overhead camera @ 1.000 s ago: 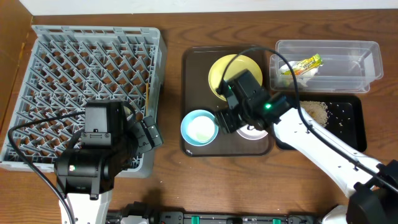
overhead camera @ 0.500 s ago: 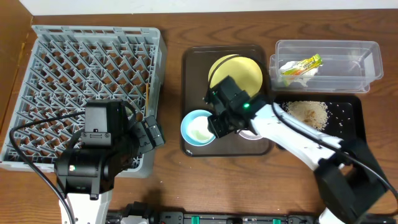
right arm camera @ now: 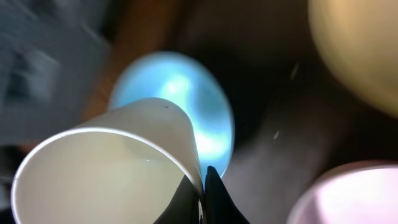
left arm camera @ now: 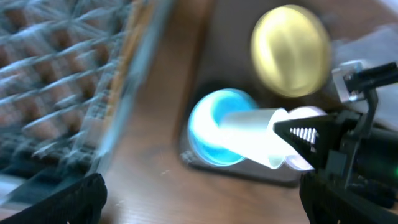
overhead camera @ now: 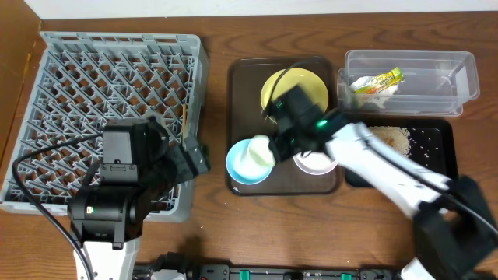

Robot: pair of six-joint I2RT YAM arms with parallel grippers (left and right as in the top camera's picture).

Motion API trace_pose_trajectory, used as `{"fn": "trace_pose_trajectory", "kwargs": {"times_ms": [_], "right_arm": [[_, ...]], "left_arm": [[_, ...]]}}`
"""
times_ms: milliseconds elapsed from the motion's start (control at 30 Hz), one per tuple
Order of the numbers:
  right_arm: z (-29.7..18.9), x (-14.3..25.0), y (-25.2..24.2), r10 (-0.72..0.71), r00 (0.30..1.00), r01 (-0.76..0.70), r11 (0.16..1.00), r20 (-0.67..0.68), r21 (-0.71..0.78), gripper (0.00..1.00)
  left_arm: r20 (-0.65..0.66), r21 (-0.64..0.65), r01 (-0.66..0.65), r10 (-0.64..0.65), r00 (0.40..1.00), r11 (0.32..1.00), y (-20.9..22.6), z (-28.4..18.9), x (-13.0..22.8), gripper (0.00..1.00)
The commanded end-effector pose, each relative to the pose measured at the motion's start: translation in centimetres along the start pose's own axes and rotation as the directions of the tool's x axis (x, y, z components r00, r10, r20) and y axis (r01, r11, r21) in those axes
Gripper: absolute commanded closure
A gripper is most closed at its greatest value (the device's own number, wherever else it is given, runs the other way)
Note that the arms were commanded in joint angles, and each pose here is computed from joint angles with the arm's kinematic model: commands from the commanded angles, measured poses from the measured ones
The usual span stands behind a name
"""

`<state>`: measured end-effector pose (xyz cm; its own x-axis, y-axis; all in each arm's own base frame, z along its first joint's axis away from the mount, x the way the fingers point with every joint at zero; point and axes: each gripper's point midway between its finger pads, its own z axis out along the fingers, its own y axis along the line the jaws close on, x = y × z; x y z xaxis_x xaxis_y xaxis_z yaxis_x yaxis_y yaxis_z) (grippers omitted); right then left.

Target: Sort waste into correct bins and load items into the dishwasher

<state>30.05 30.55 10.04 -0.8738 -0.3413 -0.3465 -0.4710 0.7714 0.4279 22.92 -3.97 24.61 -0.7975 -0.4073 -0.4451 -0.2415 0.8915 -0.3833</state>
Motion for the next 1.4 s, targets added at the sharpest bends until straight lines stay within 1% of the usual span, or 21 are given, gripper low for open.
{"fn": "trace_pose_trajectory", "kwargs": {"times_ms": [0,33,100,233,267,333,367,433,567,633,800,900,933,1067,1200,1267,1333,1367], "right_arm": [[-10.2,-5.7,3.3,-0.051,0.97,0.11,0.963,0.237,-0.245,0.99],[-12.0,-6.1,4.1,-0.073,0.959,0.158,0.938,0.273,-0.308,0.99],[-15.0,-6.4,5.3,-0.102,0.938,0.241,0.879,0.331,-0.412,0.99],[-20.0,-6.3,7.4,-0.136,0.895,0.385,0.716,0.424,-0.582,0.99],[-21.2,-6.1,8.0,-0.154,0.88,0.43,0.66,0.45,-0.616,0.99],[-22.3,-6.0,8.7,-0.171,0.863,0.474,0.601,0.476,-0.643,0.99],[-22.5,-6.1,8.9,-0.169,0.861,0.478,0.595,0.48,-0.647,0.99],[-22.8,-6.4,9.3,-0.17,0.856,0.485,0.587,0.488,-0.648,0.99],[-22.8,-6.6,10.2,-0.189,0.841,0.514,0.571,0.507,-0.64,0.99],[-22.4,-6.8,10.3,-0.188,0.841,0.511,0.586,0.507,-0.629,0.99],[-21.8,-7.1,10.5,-0.188,0.839,0.507,0.613,0.511,-0.606,0.99],[-21.5,-7.4,10.9,-0.194,0.832,0.514,0.623,0.519,-0.59,0.99],[-21.5,-7.5,11.1,-0.194,0.831,0.516,0.622,0.522,-0.589,0.99],[-21.4,-7.5,12.0,-0.195,0.829,0.52,0.612,0.523,-0.595,0.99],[-21.1,-7.3,12.6,-0.203,0.829,0.524,0.608,0.521,-0.596,0.99],[-21.1,-7.3,12.6,-0.202,0.83,0.522,0.609,0.519,-0.598,0.99],[-21.1,-7.3,12.5,-0.201,0.831,0.52,0.611,0.519,-0.597,0.99],[-21.1,-7.3,12.4,-0.198,0.834,0.515,0.613,0.515,-0.599,0.98]], "left_arm": [[-0.016,0.362,-0.019,0.027,1.0,0.932,-6.5,-1.6,-0.9,0.0],[-0.013,0.445,-0.029,0.039,0.999,0.895,-7.9,-2.1,-1.4,0.0],[-0.02,0.552,-0.03,0.049,0.999,0.833,-9.7,-2.8,-2.0,0.0],[-0.088,0.682,-0.004,0.087,0.992,0.731,-11.8,-3.2,-2.1,0.0],[-0.108,0.716,0.004,0.105,0.989,0.698,-12.4,-3.4,-2.0,0.0],[-0.139,0.796,0.015,0.159,0.977,0.605,-13.8,-4.3,-1.8,0.0],[-0.151,0.832,0.023,0.186,0.971,0.554,-14.4,-4.7,-1.7,0.0],[-0.16,0.875,0.032,0.226,0.961,0.483,-15.1,-5.4,-1.6,0.01],[-0.149,0.929,0.034,0.291,0.945,0.368,-15.9,-6.8,-1.5,0.01],[-0.115,0.956,0.012,0.334,0.936,0.294,-16.2,-8.0,-1.4,0.01],[-0.098,0.962,-0.004,0.359,0.928,0.273,-16.7,-8.6,-0.7,0.02],[-0.102,0.965,-0.001,0.378,0.92,0.263,-17.0,-8.7,-0.2,0.1],[-0.104,0.966,0.001,0.387,0.916,0.258,-17.2,-8.7,0.1,0.14],[-0.108,0.968,0.004,0.406,0.907,0.249,-17.6,-8.8,0.7,0.17],[-0.108,0.966,0.0,0.403,0.909,0.259,-17.7,-8.6,0.6,0.27],[-0.108,0.966,0.0,0.403,0.909,0.259,-17.7,-8.6,0.6,0.3],[-0.106,0.961,-0.008,0.394,0.913,0.276,-17.6,-8.3,0.5,0.34],[-0.103,0.953,-0.018,0.38,0.919,0.303,-17.6,-7.8,0.2,0.39]]}}
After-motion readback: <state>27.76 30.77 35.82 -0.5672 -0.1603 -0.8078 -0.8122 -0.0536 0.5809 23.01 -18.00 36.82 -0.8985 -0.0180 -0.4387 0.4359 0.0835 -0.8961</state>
